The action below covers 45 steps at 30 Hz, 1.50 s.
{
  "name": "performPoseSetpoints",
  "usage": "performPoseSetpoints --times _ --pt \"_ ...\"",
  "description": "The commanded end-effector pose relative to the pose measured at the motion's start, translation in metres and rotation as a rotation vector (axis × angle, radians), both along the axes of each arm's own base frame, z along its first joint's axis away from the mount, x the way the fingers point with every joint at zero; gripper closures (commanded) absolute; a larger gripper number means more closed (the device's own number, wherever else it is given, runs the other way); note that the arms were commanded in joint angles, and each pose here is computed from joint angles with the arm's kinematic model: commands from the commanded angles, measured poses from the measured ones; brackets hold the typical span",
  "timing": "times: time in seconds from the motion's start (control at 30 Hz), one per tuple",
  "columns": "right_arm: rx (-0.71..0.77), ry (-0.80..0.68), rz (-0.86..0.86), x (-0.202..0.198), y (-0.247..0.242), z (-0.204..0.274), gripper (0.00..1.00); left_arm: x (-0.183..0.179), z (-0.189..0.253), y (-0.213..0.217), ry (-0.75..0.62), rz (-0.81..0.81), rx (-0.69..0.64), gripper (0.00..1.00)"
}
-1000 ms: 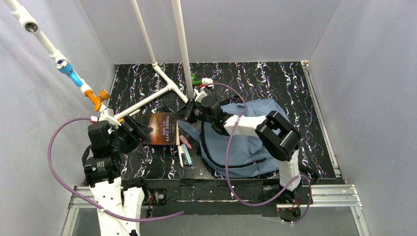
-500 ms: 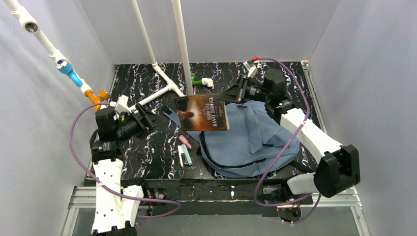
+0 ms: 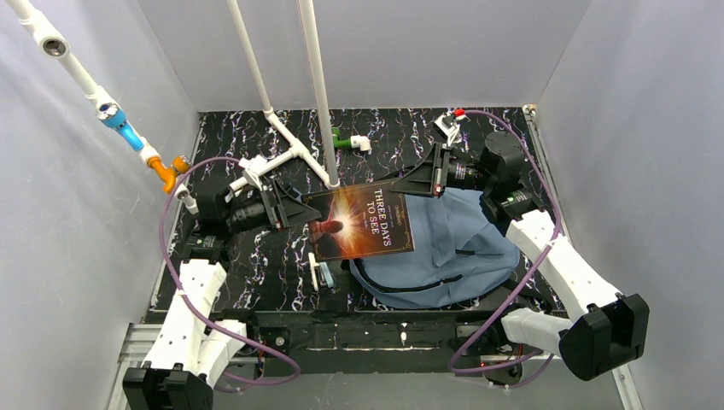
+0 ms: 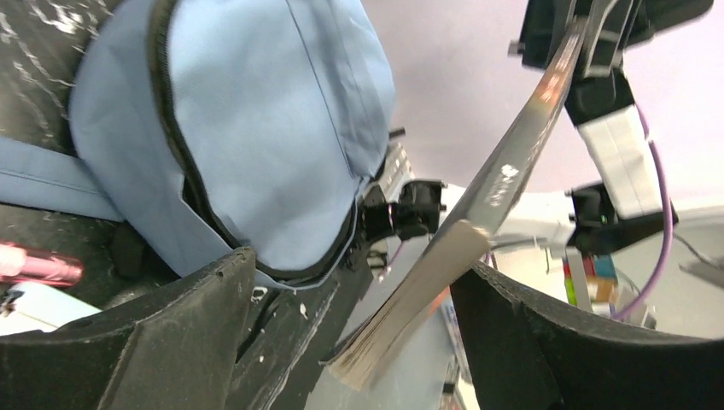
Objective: Pack the student bag
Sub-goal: Pick up the book from the center of the board.
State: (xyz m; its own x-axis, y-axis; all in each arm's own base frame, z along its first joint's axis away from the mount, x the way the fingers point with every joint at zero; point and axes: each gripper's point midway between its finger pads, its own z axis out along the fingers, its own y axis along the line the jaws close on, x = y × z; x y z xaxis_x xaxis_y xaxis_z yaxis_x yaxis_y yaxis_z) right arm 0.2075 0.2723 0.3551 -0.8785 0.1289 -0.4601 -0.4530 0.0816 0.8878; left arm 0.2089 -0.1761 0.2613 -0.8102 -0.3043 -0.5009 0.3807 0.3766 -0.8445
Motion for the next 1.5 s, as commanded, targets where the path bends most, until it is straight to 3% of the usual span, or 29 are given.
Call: performPoseSetpoints --times 0.0,0.2,0.5,0.73,0.93,0.97,1.0,1.07,1.1,1.17,1.27,1.47 --pt "0.125 -0.062 0.069 -0.021 -0.004 0.045 0.99 -0.027 0.013 -0.018 -0.146 -0.185 -0.041 0.18" --pt "0.167 -0.061 0.102 -0.025 -0.004 0.056 0.99 -0.055 0.032 -0.036 -0.199 -0.335 -0.064 0.24" --pt "0.158 -0.052 0.102 -0.021 -0.003 0.042 0.99 -0.056 0.064 -0.035 -0.2 -0.236 -0.101 0.66" --pt "0.184 -0.03 0.052 -0.01 -0.001 0.036 0.99 -0.063 0.084 -0.034 -0.17 -0.195 -0.147 0.87" --pt "0.182 0.005 -0.019 0.006 0.002 0.028 0.99 -0.064 0.089 -0.034 -0.139 -0.178 -0.168 1.0" --pt "0.153 0.002 -0.033 0.01 0.002 0.021 0.85 -0.063 0.09 -0.033 -0.139 -0.161 -0.169 1.0" --pt "0.1 -0.015 -0.055 0.014 0.003 0.009 0.62 -0.059 0.088 -0.032 -0.138 -0.13 -0.161 1.0" --pt "-0.111 -0.046 -0.139 0.03 -0.003 -0.03 0.28 -0.048 0.079 -0.026 -0.102 -0.033 -0.118 1.0" --pt "-0.282 -0.052 -0.176 0.034 -0.014 -0.064 0.18 -0.044 0.077 -0.022 -0.091 0.016 -0.092 1.0" --pt "-0.472 -0.062 -0.255 0.043 -0.035 -0.094 0.04 -0.038 0.064 -0.011 -0.058 0.112 -0.006 1.0" --pt "-0.603 -0.066 -0.358 0.051 -0.06 -0.116 0.02 -0.026 0.052 0.016 -0.081 0.285 0.146 1.0" --pt "-0.654 -0.063 -0.457 0.049 -0.076 -0.133 0.02 -0.026 0.04 0.07 -0.118 0.543 0.35 1.0"
